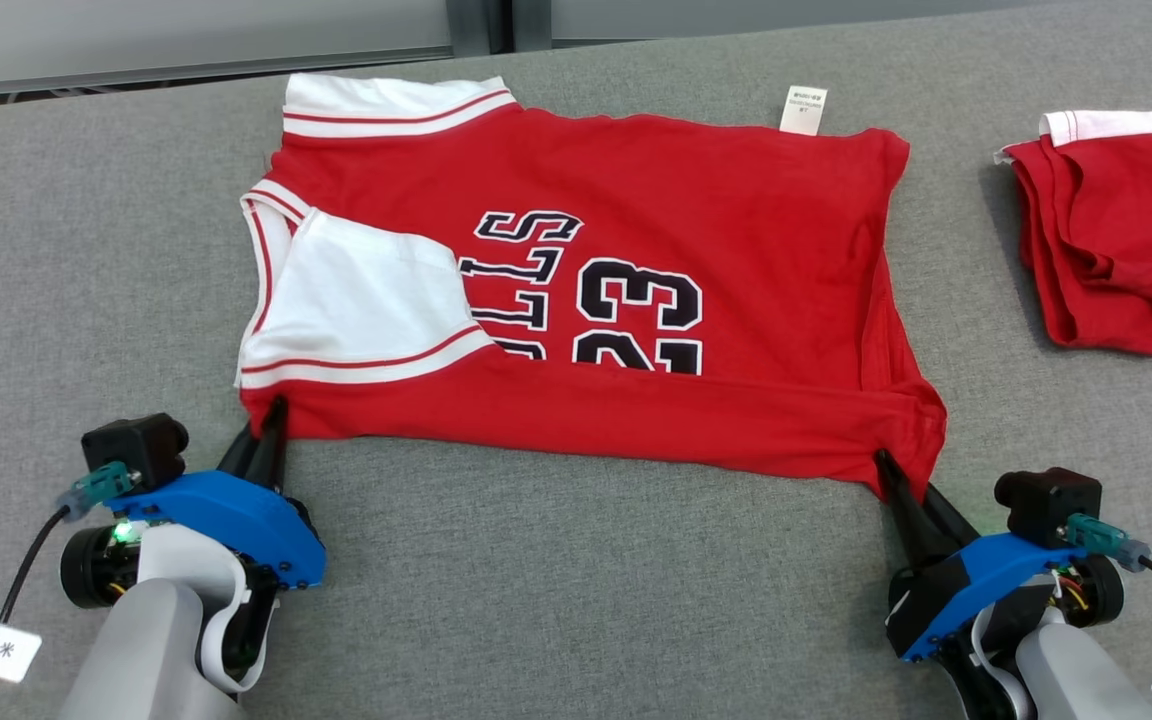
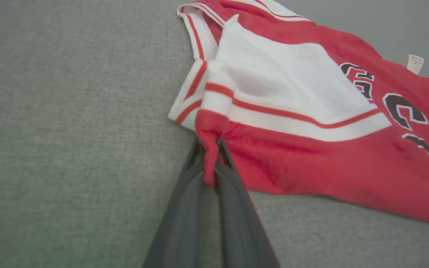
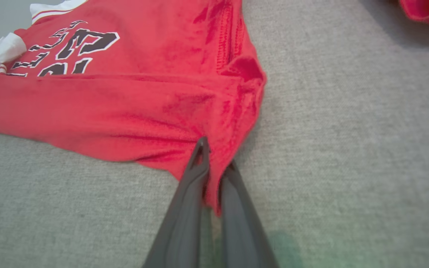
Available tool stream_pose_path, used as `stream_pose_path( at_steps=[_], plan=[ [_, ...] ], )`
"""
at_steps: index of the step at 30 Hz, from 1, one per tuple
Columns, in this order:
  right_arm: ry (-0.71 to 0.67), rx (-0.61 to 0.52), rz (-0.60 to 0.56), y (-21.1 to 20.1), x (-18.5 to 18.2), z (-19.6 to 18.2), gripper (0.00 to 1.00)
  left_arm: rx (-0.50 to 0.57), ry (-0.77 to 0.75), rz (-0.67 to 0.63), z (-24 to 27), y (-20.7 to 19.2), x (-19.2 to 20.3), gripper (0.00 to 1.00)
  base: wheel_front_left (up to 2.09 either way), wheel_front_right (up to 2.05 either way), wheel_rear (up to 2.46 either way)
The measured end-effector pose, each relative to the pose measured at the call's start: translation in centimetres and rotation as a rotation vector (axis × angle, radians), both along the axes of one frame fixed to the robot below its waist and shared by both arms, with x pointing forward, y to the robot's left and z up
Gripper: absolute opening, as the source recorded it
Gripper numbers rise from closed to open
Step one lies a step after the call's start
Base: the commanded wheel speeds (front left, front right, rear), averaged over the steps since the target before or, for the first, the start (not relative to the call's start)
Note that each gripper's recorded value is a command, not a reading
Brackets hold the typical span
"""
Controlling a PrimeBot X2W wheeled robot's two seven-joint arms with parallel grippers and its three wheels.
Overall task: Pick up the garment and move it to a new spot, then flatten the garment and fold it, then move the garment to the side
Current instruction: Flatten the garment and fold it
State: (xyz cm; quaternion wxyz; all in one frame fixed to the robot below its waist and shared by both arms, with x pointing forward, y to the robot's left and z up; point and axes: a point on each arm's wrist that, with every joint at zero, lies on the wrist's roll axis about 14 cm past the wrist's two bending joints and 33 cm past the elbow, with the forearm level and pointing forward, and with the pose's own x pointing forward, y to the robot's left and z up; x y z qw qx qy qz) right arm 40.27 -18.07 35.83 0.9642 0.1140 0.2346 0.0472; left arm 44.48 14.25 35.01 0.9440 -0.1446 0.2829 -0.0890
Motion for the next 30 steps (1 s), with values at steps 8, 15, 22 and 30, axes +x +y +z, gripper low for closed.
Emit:
stream_pose_path(
  at_steps=[8, 15, 22, 30],
  plan=[
    [-0.069, 0.012, 0.042, 0.9, 0.0, 2.0, 0.00, 0.009, -0.099, 0.038, 1.6, 1.7, -1.3, 0.00, 0.00, 0.00, 0.00],
    [-0.103, 0.005, 0.090, 1.5, -1.4, 3.6, 0.00, 0.043, -0.073, 0.118, 1.8, 4.0, -5.7, 0.00, 0.00, 0.00, 0.00],
    [-0.068, 0.010, 0.083, 1.1, -4.0, 3.5, 0.00, 0.021, 0.001, 0.199, 1.6, 4.6, -10.9, 0.00, 0.00, 0.00, 0.00],
    [-0.034, 0.032, 0.038, 0.8, -6.2, 2.9, 1.00, 0.001, 0.053, 0.195, 1.5, 3.9, -13.1, 1.00, 0.00, 0.00, 0.00]
  ],
)
